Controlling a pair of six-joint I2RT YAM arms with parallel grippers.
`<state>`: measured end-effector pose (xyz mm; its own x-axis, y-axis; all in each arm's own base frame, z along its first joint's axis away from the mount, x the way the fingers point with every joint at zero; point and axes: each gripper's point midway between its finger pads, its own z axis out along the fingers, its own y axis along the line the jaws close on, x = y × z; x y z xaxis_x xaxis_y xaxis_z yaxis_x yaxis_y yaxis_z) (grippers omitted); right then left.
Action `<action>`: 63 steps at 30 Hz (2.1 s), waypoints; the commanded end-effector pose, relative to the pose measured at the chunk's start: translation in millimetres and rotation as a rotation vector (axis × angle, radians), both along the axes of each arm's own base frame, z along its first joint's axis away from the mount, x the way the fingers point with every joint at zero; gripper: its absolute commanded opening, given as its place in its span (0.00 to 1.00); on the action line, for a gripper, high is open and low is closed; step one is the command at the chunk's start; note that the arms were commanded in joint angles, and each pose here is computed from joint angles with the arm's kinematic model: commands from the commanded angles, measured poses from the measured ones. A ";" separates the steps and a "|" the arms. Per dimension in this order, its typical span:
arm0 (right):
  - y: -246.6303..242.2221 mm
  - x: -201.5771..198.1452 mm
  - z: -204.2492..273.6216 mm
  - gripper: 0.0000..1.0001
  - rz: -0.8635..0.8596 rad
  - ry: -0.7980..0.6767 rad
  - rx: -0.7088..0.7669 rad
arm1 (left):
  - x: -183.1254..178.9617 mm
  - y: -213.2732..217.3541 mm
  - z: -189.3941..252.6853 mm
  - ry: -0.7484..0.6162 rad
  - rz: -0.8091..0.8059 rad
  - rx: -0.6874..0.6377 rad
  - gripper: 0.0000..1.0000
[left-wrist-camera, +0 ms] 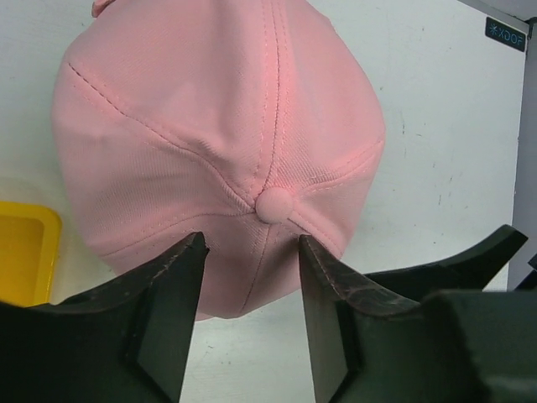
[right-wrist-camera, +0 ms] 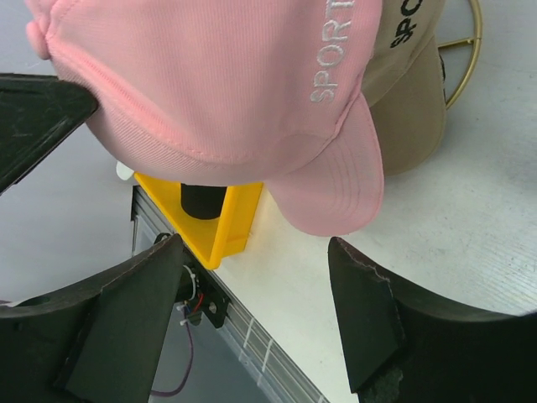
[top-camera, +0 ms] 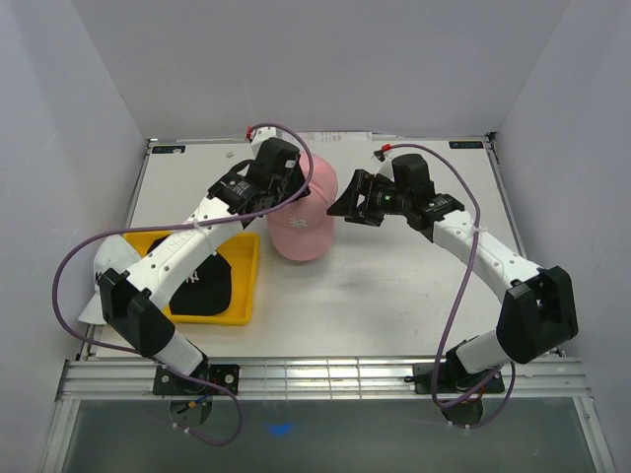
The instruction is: Stack the hats
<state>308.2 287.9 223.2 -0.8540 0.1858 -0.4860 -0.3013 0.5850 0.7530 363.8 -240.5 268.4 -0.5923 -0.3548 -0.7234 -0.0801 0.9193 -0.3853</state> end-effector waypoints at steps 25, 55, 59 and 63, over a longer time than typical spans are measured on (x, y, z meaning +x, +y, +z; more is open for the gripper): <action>-2.9 -37.0 -44.8 0.75 0.188 -0.039 0.263 | 26.1 -2.5 105.5 -0.258 -0.064 0.069 0.69; 34.8 -30.5 -95.5 0.84 0.086 -0.002 0.424 | 69.8 -10.5 52.4 -0.141 -0.097 0.266 0.72; 36.9 -22.4 -96.5 0.83 0.050 -0.002 0.435 | 69.6 -12.8 46.2 -0.126 -0.111 0.261 0.71; 37.4 -16.6 -96.9 0.78 0.022 0.002 0.448 | 71.1 -14.2 40.2 -0.113 -0.118 0.262 0.71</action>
